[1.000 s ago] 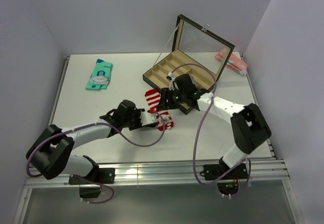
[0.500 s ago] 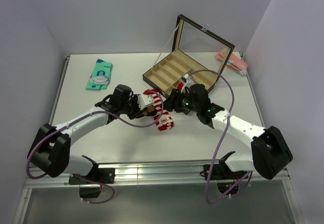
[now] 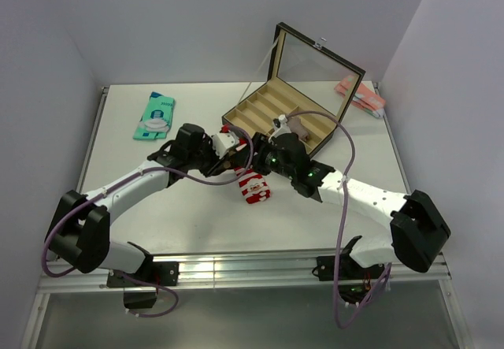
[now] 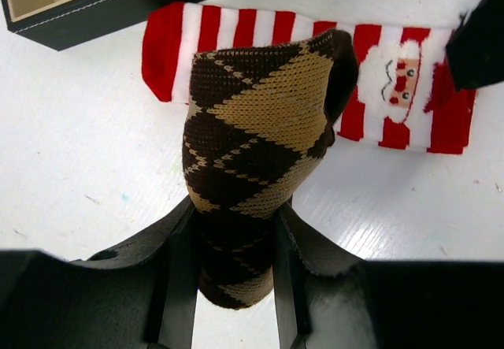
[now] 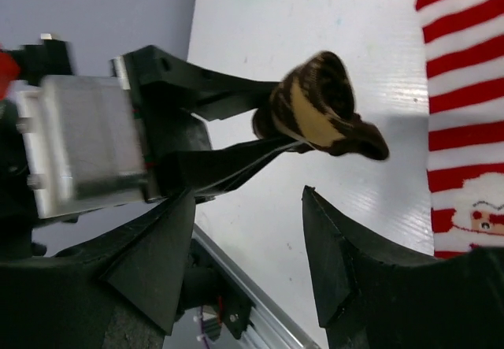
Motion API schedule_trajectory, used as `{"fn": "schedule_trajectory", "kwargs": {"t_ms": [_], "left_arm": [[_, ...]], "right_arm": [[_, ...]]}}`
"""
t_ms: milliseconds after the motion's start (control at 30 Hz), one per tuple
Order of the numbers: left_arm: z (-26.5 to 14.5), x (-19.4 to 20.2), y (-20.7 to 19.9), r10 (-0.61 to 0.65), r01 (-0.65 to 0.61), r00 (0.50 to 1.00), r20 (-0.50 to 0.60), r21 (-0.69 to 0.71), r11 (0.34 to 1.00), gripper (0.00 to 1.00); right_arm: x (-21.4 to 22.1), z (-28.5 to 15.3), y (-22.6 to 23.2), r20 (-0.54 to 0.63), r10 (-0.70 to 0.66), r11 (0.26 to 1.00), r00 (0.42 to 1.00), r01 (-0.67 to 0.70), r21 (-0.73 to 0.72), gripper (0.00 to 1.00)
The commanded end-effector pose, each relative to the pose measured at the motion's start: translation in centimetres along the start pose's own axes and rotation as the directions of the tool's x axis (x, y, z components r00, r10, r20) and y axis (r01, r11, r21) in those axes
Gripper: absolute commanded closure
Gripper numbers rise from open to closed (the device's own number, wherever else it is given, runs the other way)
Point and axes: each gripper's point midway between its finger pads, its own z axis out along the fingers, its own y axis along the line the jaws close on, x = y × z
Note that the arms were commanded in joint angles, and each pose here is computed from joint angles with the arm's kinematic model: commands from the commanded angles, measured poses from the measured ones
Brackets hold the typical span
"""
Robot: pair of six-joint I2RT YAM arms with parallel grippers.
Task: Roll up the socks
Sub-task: Pick up the sock at the center of the board, then place the sock in the storage box.
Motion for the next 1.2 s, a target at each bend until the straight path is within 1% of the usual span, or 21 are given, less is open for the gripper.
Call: {"fn": "schedule_trajectory", "kwargs": {"t_ms": [0, 100, 200, 267, 300, 333, 467, 533, 567, 633, 667, 733, 767, 833, 867, 967, 1000, 1100, 1167], "left_arm": [[-0.2, -3.2, 1.3, -0.03, 0.035, 0.996, 0.079, -0.054, 0.998, 1.0], [-0.3, -3.7, 1.3, -0.037, 0.043, 0.995, 0.094, -0.062, 0.997, 1.0], [-0.6, -4.5, 2.0, -0.046, 0.058, 0.992, 0.114, -0.106, 0.993, 1.0], [-0.6, -4.7, 2.5, -0.049, 0.063, 0.993, 0.111, -0.126, 0.99, 1.0], [-0.7, -5.1, 2.8, -0.043, 0.059, 0.992, 0.119, -0.133, 0.989, 1.0], [-0.5, -5.2, 2.8, -0.04, 0.056, 0.993, 0.115, -0.134, 0.989, 1.0], [-0.2, -6.5, 3.5, -0.028, 0.045, 0.991, 0.129, -0.136, 0.99, 1.0], [0.4, -6.6, 3.7, -0.021, 0.038, 0.993, 0.115, -0.144, 0.989, 1.0], [0.6, -7.3, 3.6, -0.012, 0.029, 0.992, 0.124, -0.144, 0.989, 1.0], [1.3, -7.4, 4.0, 0.008, 0.011, 0.993, 0.114, -0.168, 0.986, 1.0], [1.6, -8.0, 3.6, 0.029, -0.009, 0.992, 0.119, -0.165, 0.986, 1.0], [2.4, -8.5, 3.8, 0.091, -0.067, 0.989, 0.114, -0.204, 0.977, 1.0], [2.7, -9.7, 2.9, 0.129, -0.101, 0.983, 0.13, -0.2, 0.975, 1.0], [4.0, -10.1, 2.4, 0.176, -0.152, 0.977, 0.119, -0.185, 0.971, 1.0], [4.3, -11.1, 2.2, 0.2, -0.174, 0.97, 0.137, -0.183, 0.968, 1.0], [5.4, -12.0, 1.7, 0.308, -0.275, 0.938, 0.16, -0.2, 0.941, 1.0], [6.0, -12.1, 1.5, 0.361, -0.328, 0.92, 0.151, -0.207, 0.922, 1.0], [6.9, -13.1, -0.2, 0.437, -0.405, 0.882, 0.178, -0.191, 0.894, 1.0], [7.2, -14.4, -0.9, 0.472, -0.441, 0.854, 0.219, -0.176, 0.88, 1.0]], "right_arm": [[-1.7, 0.7, 0.2, 0.091, 0.107, 0.993, 0.99, -0.11, 0.033, 0.35], [-1.9, 1.3, -0.4, 0.114, 0.14, 0.987, 0.984, -0.148, 0.065, 0.35], [-2.6, 0.4, -2.3, 0.189, 0.153, 0.976, 0.97, -0.179, 0.124, 0.32], [-3.0, -0.7, -3.6, 0.217, 0.158, 0.97, 0.963, -0.193, 0.148, 0.31], [-3.9, -1.2, -4.2, 0.244, 0.155, 0.967, 0.957, -0.197, 0.16, 0.32], [-4.0, -1.6, -5.6, 0.257, 0.134, 0.956, 0.957, -0.193, 0.223, 0.32], [-4.9, -2.8, -7.5, 0.292, 0.088, 0.931, 0.952, -0.183, 0.316, 0.31], [-5.2, -3.3, -8.0, 0.309, 0.102, 0.93, 0.946, -0.201, 0.306, 0.3], [-5.1, -3.4, -8.0, 0.301, 0.114, 0.934, 0.947, -0.206, 0.292, 0.3], [-5.5, -3.9, -8.6, 0.312, 0.115, 0.927, 0.943, -0.214, 0.307, 0.3], [-6.0, -4.3, -9.1, 0.331, 0.107, 0.921, 0.938, -0.219, 0.324, 0.3], [-6.2, -4.9, -9.5, 0.336, 0.111, 0.918, 0.935, -0.226, 0.327, 0.3], [-6.8, -5.4, -10.1, 0.356, 0.118, 0.914, 0.927, -0.242, 0.327, 0.29], [-6.9, -6.5, -10.9, 0.367, 0.128, 0.909, 0.921, -0.257, 0.328, 0.29], [-7.0, -7.0, -11.3, 0.378, 0.13, 0.905, 0.917, -0.265, 0.332, 0.29], [-7.7, -9.2, -13.3, 0.425, 0.139, 0.89, 0.894, -0.301, 0.342, 0.29], [-7.9, -10.0, -13.2, 0.432, 0.14, 0.892, 0.891, -0.303, 0.335, 0.29], [-8.4, -11.7, -13.9, 0.466, 0.125, 0.88, 0.876, -0.315, 0.356, 0.29], [-8.8, -12.7, -13.7, 0.494, 0.126, 0.879, 0.86, -0.328, 0.347, 0.29]]}}
